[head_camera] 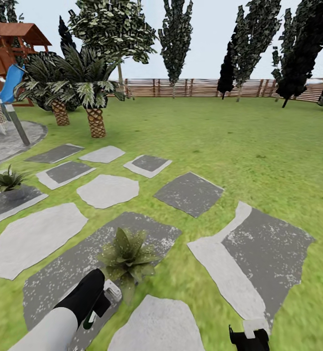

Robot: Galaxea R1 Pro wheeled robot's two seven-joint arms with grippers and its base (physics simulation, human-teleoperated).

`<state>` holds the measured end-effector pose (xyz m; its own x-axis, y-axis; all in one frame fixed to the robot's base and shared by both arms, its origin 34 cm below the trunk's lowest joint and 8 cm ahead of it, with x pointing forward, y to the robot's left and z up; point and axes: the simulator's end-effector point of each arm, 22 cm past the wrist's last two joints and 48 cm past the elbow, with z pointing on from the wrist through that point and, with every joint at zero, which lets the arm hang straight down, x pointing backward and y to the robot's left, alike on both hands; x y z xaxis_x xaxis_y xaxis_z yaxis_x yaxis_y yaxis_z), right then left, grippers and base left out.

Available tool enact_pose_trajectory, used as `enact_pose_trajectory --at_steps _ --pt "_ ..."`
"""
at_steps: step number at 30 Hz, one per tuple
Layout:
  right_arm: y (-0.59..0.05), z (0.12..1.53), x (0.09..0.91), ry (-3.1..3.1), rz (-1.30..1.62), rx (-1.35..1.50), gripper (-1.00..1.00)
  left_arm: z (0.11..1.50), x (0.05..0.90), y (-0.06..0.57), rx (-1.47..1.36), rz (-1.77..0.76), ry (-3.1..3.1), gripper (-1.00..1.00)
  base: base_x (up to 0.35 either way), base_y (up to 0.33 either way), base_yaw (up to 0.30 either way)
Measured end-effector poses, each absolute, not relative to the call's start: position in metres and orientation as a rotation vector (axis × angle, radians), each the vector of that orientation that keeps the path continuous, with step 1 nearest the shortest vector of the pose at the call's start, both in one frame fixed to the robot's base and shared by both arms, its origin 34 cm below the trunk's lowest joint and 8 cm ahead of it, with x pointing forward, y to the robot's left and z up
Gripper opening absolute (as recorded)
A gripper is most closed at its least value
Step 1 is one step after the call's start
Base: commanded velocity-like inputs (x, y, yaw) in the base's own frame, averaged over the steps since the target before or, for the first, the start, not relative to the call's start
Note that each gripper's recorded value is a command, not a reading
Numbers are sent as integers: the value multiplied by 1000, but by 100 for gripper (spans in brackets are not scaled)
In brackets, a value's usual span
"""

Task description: Pick up the pesticide atomizer in the garden and spray insectifuge to fully cover both potted plants in the garden.

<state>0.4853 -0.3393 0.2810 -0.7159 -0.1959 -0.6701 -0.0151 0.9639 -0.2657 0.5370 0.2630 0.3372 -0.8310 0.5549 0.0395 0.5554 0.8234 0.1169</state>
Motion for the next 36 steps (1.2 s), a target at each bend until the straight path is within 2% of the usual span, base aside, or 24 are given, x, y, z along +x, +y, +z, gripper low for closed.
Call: enact_pose_trajectory --at_steps 15,23,36 --pt "-339 281 485 2354 -311 -147 100 337 537 261 -910 -189 -2997 -100 21 -46 240" --pt "-339 281 485 2353 -312 -147 100 337 538 261 -913 -191 -2999 -100 0 -250 27" --pt "-339 281 485 2353 -310 -147 100 337 537 261 -911 -190 -2999 -100 0 -273 261"
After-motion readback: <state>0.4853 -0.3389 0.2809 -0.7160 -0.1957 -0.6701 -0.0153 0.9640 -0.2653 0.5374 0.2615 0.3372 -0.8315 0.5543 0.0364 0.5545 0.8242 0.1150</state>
